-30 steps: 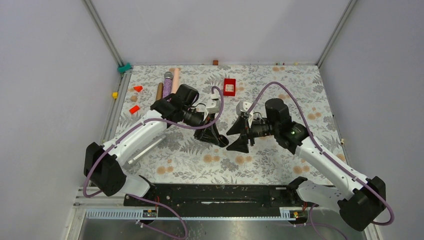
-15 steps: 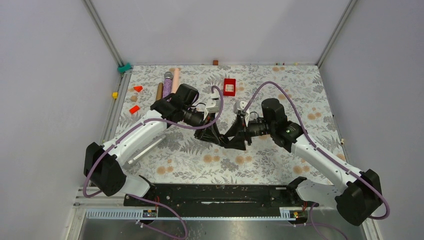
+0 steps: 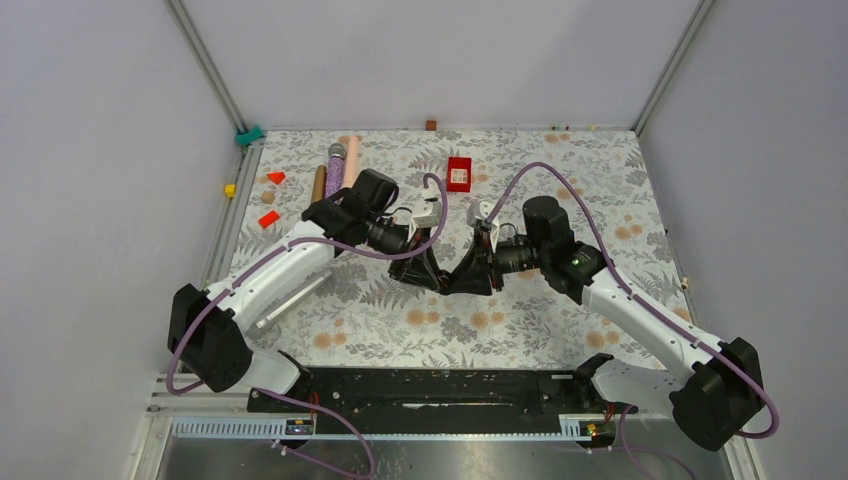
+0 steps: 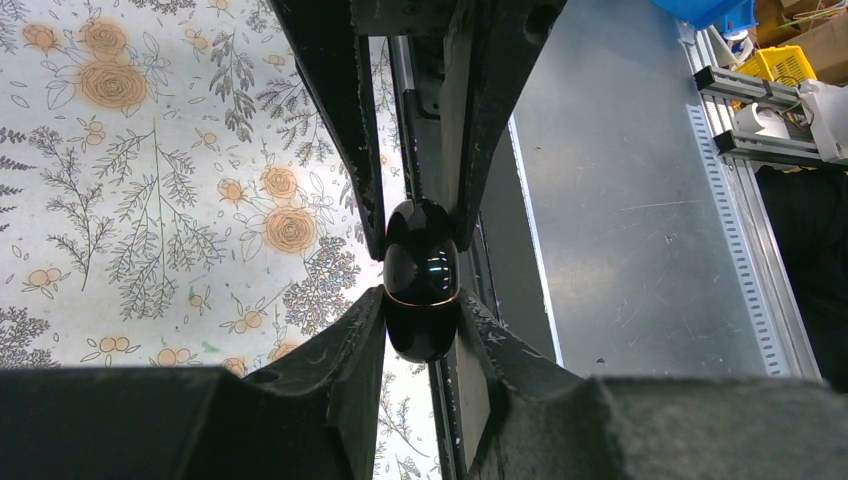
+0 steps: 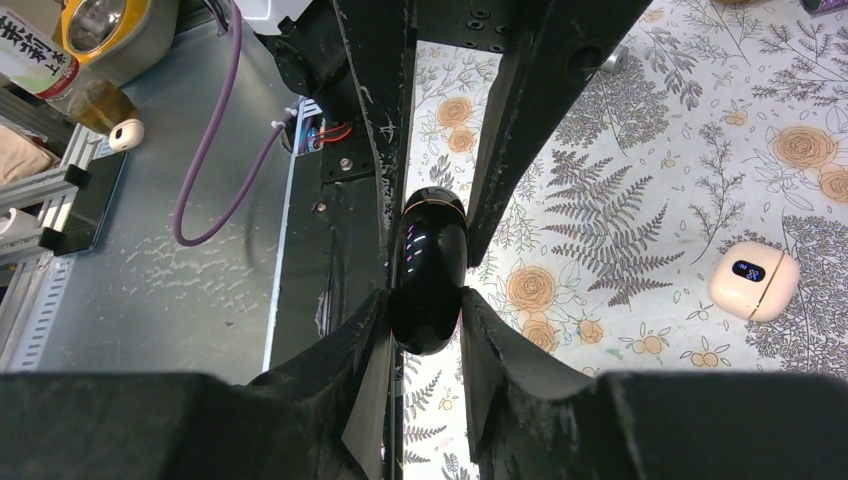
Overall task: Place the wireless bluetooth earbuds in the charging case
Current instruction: Pick up the charging case at the center of the board.
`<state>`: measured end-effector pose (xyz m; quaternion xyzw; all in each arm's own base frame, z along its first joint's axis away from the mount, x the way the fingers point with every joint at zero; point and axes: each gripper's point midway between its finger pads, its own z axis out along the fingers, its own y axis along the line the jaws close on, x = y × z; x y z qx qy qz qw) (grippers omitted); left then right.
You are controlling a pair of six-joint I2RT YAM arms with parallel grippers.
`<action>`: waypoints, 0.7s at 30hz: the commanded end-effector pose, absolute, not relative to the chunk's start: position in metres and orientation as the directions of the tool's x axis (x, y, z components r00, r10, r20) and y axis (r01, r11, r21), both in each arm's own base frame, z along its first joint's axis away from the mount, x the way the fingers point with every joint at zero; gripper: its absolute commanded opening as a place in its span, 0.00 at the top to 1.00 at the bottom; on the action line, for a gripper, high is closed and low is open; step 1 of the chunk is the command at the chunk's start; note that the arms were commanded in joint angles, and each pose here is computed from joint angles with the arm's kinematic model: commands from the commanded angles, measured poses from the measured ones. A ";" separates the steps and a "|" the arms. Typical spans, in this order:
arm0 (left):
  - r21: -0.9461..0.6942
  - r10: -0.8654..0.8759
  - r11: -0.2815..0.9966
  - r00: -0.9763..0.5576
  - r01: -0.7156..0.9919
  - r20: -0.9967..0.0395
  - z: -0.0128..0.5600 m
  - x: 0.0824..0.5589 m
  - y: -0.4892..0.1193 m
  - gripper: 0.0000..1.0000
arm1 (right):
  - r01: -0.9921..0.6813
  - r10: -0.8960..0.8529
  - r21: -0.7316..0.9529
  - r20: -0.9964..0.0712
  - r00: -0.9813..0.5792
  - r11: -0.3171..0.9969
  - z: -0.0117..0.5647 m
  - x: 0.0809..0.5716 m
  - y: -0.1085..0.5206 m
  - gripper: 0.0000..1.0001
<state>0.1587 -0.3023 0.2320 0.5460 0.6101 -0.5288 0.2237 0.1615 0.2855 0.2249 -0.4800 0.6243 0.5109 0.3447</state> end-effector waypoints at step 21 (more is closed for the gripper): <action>-0.331 0.364 -0.112 -0.272 0.937 -0.891 0.227 0.174 -0.312 0.01 | -0.963 -0.079 0.228 -0.967 -0.241 0.142 0.273 0.191 0.278 0.92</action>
